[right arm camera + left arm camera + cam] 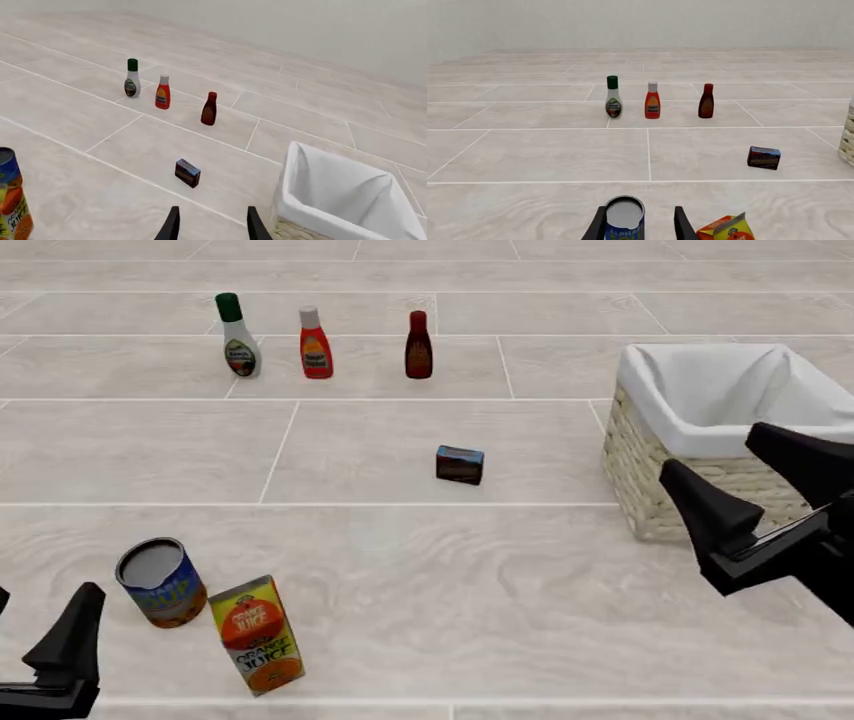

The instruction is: Pick the chocolate pudding and place it in the basket.

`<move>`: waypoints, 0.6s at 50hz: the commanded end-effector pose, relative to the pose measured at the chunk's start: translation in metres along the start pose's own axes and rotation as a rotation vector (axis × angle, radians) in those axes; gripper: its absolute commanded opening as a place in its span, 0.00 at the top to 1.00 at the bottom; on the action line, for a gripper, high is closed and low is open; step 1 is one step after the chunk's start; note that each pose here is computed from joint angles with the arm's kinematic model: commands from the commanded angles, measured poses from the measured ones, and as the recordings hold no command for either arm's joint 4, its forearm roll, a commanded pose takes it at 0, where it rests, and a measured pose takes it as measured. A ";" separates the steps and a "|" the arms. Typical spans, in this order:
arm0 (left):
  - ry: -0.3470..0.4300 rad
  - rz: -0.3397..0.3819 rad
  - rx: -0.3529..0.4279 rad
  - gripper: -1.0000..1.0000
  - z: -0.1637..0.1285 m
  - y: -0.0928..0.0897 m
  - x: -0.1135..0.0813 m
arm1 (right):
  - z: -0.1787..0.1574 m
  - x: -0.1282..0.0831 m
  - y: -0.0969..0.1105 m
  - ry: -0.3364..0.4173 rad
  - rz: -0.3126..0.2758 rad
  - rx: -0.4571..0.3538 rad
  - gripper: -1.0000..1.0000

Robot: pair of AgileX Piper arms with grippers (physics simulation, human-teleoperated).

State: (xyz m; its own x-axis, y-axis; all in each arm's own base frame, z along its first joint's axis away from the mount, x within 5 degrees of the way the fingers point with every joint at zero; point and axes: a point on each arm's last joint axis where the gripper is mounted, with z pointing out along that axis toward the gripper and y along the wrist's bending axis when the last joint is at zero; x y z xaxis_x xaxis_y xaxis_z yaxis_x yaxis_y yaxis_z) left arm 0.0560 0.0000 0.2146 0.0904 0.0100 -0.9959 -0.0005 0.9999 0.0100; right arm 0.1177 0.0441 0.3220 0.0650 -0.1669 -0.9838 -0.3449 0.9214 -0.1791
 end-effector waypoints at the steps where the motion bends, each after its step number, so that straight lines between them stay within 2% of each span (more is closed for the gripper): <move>1: 0.004 -0.007 -0.001 0.00 0.000 0.000 0.000 | 0.027 -0.010 0.007 0.006 -0.043 -0.060 0.00; 13: 0.000 0.002 -0.001 0.00 0.000 0.000 0.000 | 0.058 -0.024 0.017 0.022 -0.104 -0.121 0.00; 21: 0.005 -0.008 -0.002 0.00 0.000 0.000 0.001 | 0.076 -0.035 0.019 0.028 -0.146 -0.134 0.00; 30: 0.004 -0.005 -0.001 0.00 0.000 0.000 0.001 | 0.100 -0.036 0.027 0.035 -0.189 -0.162 0.00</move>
State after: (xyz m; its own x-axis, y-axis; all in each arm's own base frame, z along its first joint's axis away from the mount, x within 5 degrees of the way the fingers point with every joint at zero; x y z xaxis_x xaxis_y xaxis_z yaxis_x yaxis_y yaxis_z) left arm 0.0560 0.0000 0.2145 0.0895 0.0093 -0.9959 -0.0011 1.0000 0.0093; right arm 0.1791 0.0938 0.3502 0.0971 -0.3092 -0.9460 -0.4567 0.8307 -0.3184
